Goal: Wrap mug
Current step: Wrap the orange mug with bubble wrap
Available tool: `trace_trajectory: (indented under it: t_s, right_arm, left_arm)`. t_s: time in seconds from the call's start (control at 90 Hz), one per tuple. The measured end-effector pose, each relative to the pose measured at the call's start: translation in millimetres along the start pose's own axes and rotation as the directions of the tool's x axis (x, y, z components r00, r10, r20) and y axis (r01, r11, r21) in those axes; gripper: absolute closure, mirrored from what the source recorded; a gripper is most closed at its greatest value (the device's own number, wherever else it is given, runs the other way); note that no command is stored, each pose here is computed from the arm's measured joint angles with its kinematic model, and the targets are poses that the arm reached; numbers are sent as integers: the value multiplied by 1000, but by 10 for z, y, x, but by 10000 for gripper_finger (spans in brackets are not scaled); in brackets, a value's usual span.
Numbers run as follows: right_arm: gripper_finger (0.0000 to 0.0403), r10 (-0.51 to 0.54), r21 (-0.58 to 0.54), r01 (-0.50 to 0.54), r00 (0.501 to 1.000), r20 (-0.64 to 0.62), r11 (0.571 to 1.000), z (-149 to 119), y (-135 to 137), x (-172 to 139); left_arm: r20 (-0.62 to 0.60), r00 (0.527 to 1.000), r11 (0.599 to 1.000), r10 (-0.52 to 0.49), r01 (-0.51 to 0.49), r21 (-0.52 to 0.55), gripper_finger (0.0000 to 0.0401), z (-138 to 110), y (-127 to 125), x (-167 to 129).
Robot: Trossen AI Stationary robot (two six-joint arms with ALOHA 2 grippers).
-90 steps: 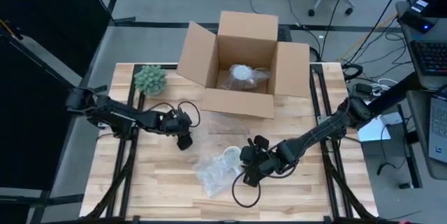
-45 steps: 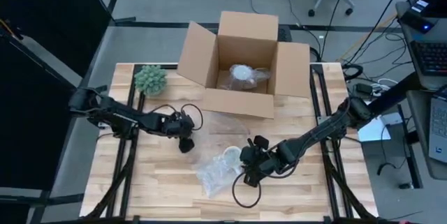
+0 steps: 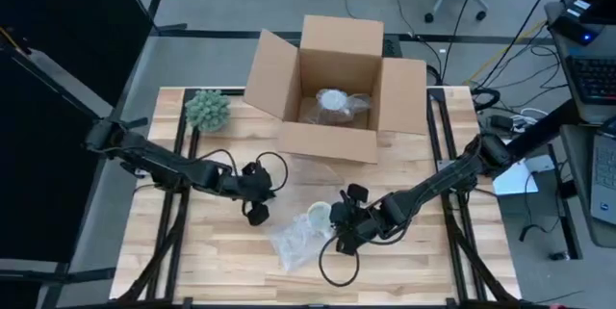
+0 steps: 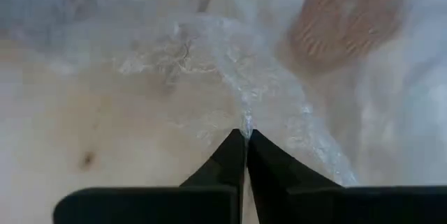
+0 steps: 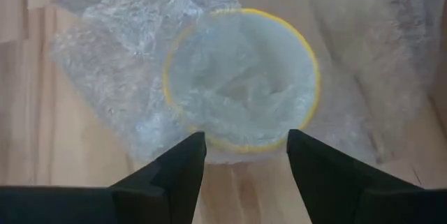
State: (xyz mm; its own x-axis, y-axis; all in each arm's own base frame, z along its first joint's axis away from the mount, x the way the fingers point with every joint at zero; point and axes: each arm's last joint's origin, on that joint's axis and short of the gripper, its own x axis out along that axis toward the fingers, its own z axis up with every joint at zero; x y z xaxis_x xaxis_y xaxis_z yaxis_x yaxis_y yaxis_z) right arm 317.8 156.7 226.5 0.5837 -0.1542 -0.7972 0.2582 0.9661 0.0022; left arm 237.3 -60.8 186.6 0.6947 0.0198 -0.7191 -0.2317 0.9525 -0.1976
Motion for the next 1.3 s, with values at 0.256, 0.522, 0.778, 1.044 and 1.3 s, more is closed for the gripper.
trace_trajectory:
  t_s: [0.256, 0.522, 0.778, 1.044, 1.3]
  right_arm:
    - [213, 0, 4, 0, 1000, 2, 1000, 2, 5, 21]
    - [213, 0, -5, 0, 1000, 10, 1000, -2, 43, 115]
    - [213, 16, -30, -15, 999, 34, 999, 30, 52, 141]
    - [213, 15, -25, -14, 999, 34, 1000, 37, 42, 149]
    - [213, 14, -23, -13, 999, 35, 1000, 38, 41, 151]
  left_arm:
    - [131, 989, 996, -75, 68, 52, 401, 203, -213, -149]
    - [283, 939, 977, -196, 164, 134, 401, 341, -404, -239]
    - [369, 883, 954, -289, 233, 189, 401, 411, -527, -153]
    - [385, 835, 917, -394, 326, 231, 401, 374, -654, 233]
    - [314, 879, 927, -360, 298, 227, 401, 276, -664, 629]
